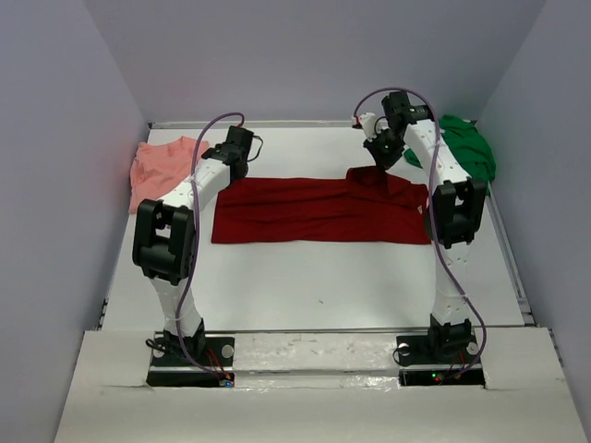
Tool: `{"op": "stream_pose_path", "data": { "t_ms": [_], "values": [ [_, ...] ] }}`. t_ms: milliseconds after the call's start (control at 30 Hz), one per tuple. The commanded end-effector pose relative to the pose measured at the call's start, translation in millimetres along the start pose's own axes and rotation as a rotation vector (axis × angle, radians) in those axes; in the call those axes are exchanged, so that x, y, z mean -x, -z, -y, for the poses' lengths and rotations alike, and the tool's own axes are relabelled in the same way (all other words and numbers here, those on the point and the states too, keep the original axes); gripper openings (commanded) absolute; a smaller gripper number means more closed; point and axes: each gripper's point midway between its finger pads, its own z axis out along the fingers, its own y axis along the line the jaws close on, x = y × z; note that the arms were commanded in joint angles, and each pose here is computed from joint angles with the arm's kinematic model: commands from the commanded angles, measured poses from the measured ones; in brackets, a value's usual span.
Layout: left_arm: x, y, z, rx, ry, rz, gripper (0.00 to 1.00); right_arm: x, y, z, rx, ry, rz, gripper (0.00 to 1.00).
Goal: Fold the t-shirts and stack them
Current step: Fold the tshirt
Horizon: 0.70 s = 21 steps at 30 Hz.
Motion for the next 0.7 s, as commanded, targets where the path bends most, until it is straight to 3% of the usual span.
{"op": "stream_pose_path", "data": {
  "t_ms": [0, 367, 667],
  "values": [
    [1.3, 24.9, -20.7, 0.029, 0.035, 0.044, 0.38, -6.1, 37.0, -15.5, 0.026, -0.015, 0.006, 0.0],
    [-2.4, 30.9, -24.3, 0.037, 0.035, 0.052, 0.38, -42.9, 48.9, -43.7, 0.086, -0.024, -0.078, 0.0],
    [-3.1, 34.6, -22.2, 0.038, 0.03, 0.059, 0.38, -38.0, 67.5, -47.0, 0.081, -0.026, -0.055, 0.0]
  ]
}}
